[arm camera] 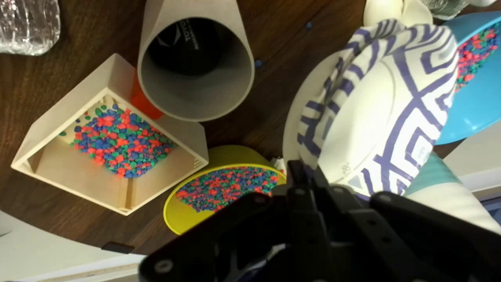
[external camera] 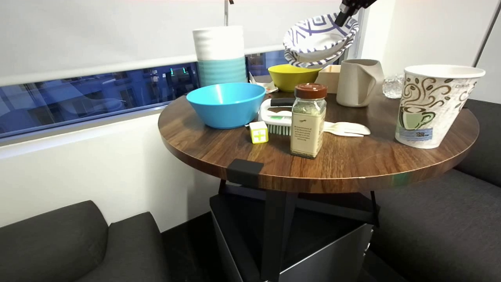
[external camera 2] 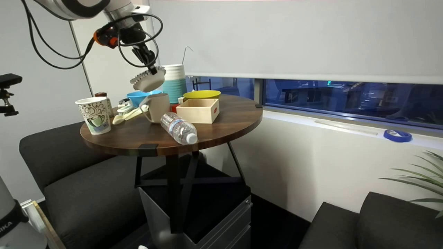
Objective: Put the black object into the striped bowl and put black object into the white cup
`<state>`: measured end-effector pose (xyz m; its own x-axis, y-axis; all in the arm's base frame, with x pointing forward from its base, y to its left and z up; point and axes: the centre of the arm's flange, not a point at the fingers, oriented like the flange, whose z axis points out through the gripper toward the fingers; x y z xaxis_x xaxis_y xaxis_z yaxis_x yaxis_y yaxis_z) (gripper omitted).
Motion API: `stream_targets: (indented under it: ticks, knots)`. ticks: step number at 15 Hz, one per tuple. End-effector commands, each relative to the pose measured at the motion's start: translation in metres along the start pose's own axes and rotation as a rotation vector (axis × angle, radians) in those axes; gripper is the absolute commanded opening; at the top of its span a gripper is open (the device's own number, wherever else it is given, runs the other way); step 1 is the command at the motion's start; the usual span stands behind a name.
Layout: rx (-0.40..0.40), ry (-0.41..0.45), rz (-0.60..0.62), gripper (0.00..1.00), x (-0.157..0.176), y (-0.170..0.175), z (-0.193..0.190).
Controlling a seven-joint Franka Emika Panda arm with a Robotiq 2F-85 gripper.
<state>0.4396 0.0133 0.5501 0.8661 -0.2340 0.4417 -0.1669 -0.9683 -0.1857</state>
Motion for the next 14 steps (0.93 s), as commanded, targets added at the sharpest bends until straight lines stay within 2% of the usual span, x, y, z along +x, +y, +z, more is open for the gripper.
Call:
stream_targets:
  ticks: [1,14]
  knots:
    - [0.032,-0.092,0.024,0.01,0.024,-0.004,0.022]
    - [-0.005,-0.31,0.078,0.01,0.046,-0.009,0.097]
